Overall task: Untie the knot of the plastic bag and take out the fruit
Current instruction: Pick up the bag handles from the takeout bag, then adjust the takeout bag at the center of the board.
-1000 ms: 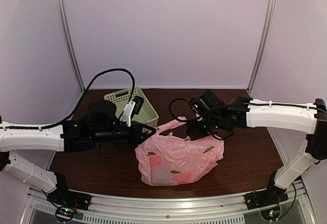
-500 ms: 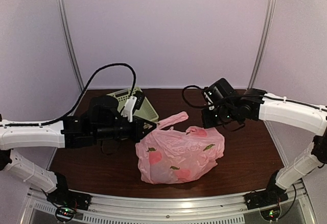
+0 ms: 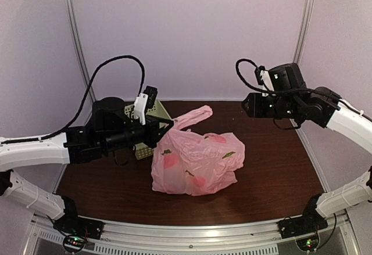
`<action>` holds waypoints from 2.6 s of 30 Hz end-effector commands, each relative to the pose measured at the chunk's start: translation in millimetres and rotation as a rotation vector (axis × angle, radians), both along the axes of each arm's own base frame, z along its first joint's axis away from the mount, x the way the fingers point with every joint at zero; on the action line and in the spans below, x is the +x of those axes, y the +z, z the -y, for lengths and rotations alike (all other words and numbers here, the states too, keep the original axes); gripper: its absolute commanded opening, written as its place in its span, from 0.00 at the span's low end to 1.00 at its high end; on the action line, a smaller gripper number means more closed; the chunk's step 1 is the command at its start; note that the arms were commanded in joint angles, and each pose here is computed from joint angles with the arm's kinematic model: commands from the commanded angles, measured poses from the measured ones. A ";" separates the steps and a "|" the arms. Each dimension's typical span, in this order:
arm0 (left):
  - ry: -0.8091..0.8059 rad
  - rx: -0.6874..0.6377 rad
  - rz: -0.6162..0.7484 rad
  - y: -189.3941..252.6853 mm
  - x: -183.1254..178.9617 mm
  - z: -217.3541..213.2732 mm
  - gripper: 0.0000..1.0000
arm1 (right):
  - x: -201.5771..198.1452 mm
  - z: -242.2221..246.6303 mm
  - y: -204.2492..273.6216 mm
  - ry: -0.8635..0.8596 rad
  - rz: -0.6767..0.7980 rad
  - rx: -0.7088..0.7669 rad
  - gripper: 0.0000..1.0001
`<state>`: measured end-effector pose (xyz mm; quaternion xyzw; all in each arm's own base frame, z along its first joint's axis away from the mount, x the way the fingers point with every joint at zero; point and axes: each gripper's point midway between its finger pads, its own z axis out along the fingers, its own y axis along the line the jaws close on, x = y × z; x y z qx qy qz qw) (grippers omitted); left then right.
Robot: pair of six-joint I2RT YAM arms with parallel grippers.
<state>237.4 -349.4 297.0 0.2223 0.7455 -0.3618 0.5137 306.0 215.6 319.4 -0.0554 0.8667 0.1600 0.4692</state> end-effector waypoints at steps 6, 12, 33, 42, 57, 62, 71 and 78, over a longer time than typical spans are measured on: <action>-0.022 -0.050 -0.091 -45.6 -22.7 -24.4 0.00 | -22.3 -32.5 -96.0 0.117 -0.209 0.158 0.85; -0.017 -0.050 -0.120 -55.7 -27.0 -30.7 0.00 | -17.3 -53.9 -117.2 0.166 -0.256 0.184 0.93; 0.259 0.026 0.115 38.6 25.1 -50.6 0.00 | 11.9 -51.8 20.2 0.263 -0.025 0.283 0.00; 0.242 -0.036 0.047 3.9 11.1 -69.2 0.07 | -32.0 -30.4 37.0 0.350 0.073 0.336 0.00; -0.155 0.012 0.006 1.9 -42.5 -30.4 0.81 | -102.2 -64.9 -54.4 0.572 -0.161 0.366 0.00; -0.345 0.057 0.091 21.7 -53.6 11.8 0.92 | -113.3 -81.2 -60.7 0.604 -0.176 0.401 0.00; -0.537 0.196 0.320 31.9 -97.8 72.0 0.96 | -117.4 -107.8 -63.4 0.623 -0.167 0.400 0.00; -0.559 0.273 0.390 13.4 -116.5 77.1 0.95 | -108.1 -104.7 -66.0 0.562 -0.169 0.365 0.00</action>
